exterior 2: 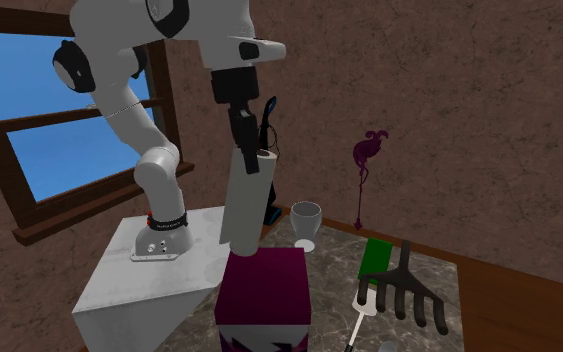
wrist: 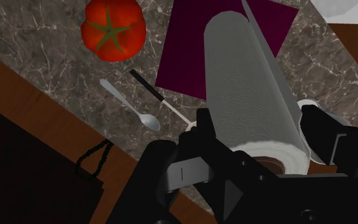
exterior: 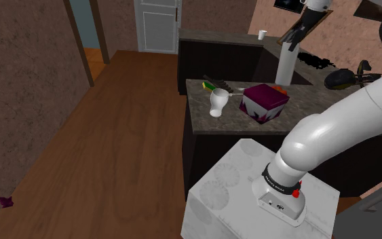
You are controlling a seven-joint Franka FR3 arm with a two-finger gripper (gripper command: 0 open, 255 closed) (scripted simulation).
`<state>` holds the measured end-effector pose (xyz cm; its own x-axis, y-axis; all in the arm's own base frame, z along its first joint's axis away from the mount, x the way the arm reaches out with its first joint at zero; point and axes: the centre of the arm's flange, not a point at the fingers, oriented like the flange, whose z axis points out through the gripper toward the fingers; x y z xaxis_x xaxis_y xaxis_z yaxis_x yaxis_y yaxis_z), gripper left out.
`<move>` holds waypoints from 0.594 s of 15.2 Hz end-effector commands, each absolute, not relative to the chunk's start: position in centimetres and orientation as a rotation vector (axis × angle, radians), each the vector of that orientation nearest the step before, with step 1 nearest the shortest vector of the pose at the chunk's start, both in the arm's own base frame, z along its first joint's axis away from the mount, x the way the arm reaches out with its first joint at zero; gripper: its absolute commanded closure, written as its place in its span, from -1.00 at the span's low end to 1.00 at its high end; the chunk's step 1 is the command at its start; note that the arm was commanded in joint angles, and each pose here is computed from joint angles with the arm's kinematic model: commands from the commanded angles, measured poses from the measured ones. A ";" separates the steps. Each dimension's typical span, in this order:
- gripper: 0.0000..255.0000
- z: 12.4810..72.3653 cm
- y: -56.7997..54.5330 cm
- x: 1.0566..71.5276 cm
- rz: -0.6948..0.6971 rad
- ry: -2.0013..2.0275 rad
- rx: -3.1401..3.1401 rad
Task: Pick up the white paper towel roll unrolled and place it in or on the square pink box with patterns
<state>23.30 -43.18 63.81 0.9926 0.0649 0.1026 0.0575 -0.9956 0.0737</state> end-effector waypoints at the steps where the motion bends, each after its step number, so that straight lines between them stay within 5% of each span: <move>1: 1.00 62.8 -43.1 23.2 0.162 0.095 3.065; 9: 1.00 58.6 -43.1 23.2 0.162 0.095 3.065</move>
<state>23.10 -43.18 59.13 0.9926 0.0650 0.1026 0.0576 -0.9956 0.0737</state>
